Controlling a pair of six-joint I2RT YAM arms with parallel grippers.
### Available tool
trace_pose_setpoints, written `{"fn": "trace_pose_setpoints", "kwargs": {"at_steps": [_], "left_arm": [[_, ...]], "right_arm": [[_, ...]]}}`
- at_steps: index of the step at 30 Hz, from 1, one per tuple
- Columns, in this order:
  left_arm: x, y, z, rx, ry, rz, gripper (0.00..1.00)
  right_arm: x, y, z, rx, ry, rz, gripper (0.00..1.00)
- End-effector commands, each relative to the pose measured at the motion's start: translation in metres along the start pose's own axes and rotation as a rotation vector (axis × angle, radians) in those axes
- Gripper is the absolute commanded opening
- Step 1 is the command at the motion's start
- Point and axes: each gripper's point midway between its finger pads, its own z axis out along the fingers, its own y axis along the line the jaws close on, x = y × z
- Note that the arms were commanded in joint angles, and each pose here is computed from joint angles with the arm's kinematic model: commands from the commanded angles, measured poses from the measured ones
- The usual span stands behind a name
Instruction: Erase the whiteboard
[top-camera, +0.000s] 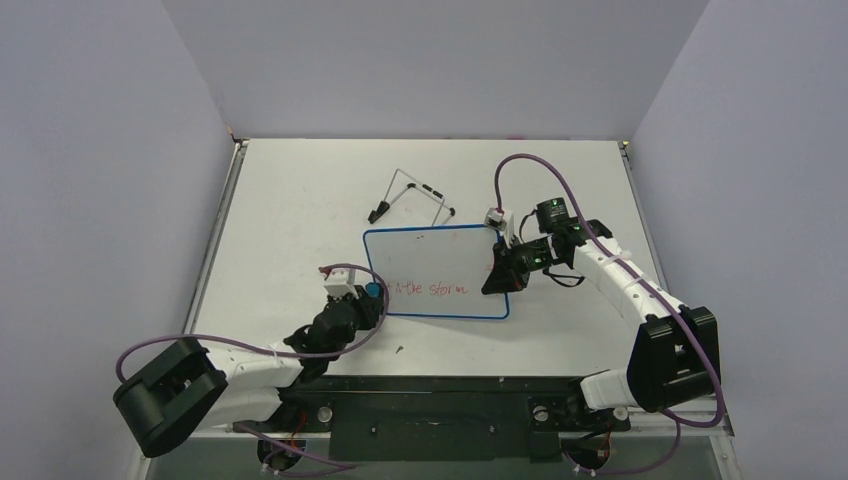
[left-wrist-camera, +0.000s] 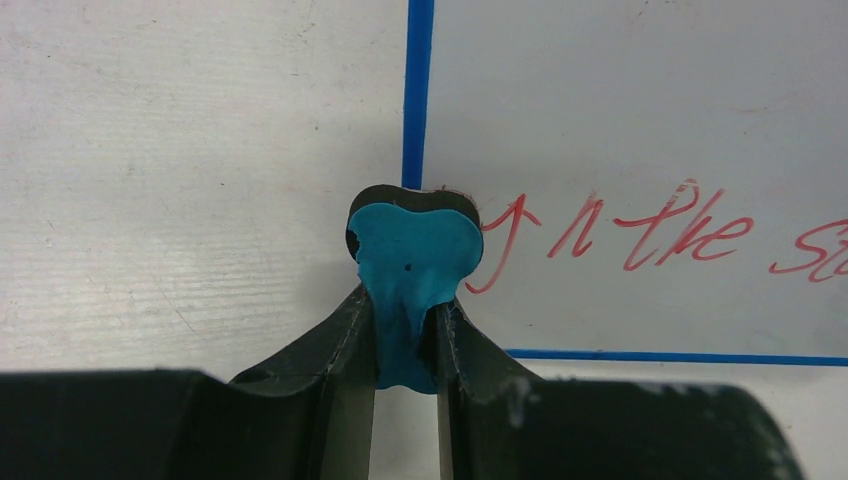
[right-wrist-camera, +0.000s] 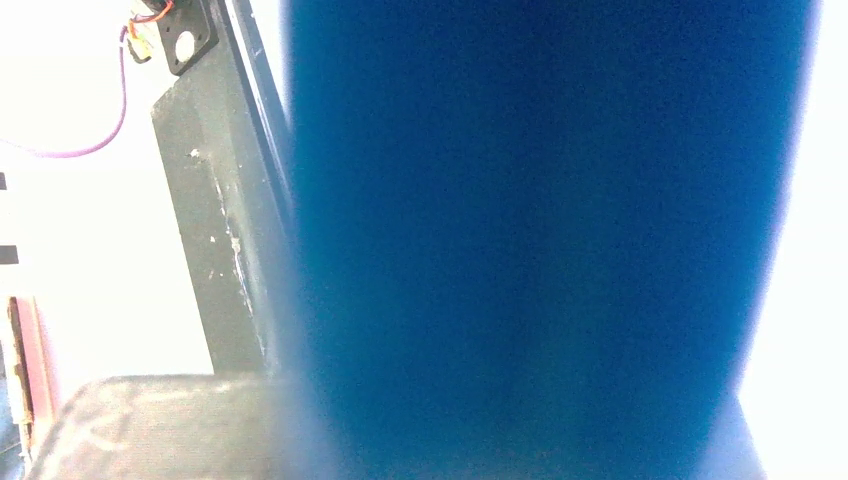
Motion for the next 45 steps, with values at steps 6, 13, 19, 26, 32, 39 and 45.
{"fn": "trace_pose_setpoints", "kwargs": {"at_steps": [6, 13, 19, 26, 32, 39, 45], "left_arm": [[-0.034, -0.027, 0.020, 0.060, -0.139, -0.066, 0.00], [-0.033, -0.045, 0.028, 0.078, -0.144, -0.069, 0.00], [-0.037, -0.062, 0.024, 0.081, -0.146, -0.019, 0.00], [-0.044, -0.033, 0.027, 0.031, -0.143, -0.004, 0.00], [-0.024, -0.017, 0.033, 0.025, -0.057, -0.009, 0.00], [0.002, -0.036, 0.016, 0.080, -0.046, 0.023, 0.00], [-0.034, -0.052, 0.026, 0.072, -0.100, 0.061, 0.00]], "right_arm": [[-0.002, -0.005, 0.001, 0.033, -0.014, -0.004, 0.00], [-0.001, -0.005, 0.001, 0.031, -0.014, 0.003, 0.00], [-0.001, -0.006, 0.002, 0.029, -0.009, 0.004, 0.00], [-0.001, -0.006, 0.002, 0.032, -0.009, 0.001, 0.00], [-0.001, -0.006, 0.002, 0.036, -0.008, -0.004, 0.00], [-0.001, -0.006, 0.002, 0.034, -0.008, -0.003, 0.00], [-0.002, -0.005, 0.001, 0.036, -0.012, -0.008, 0.00]]}}
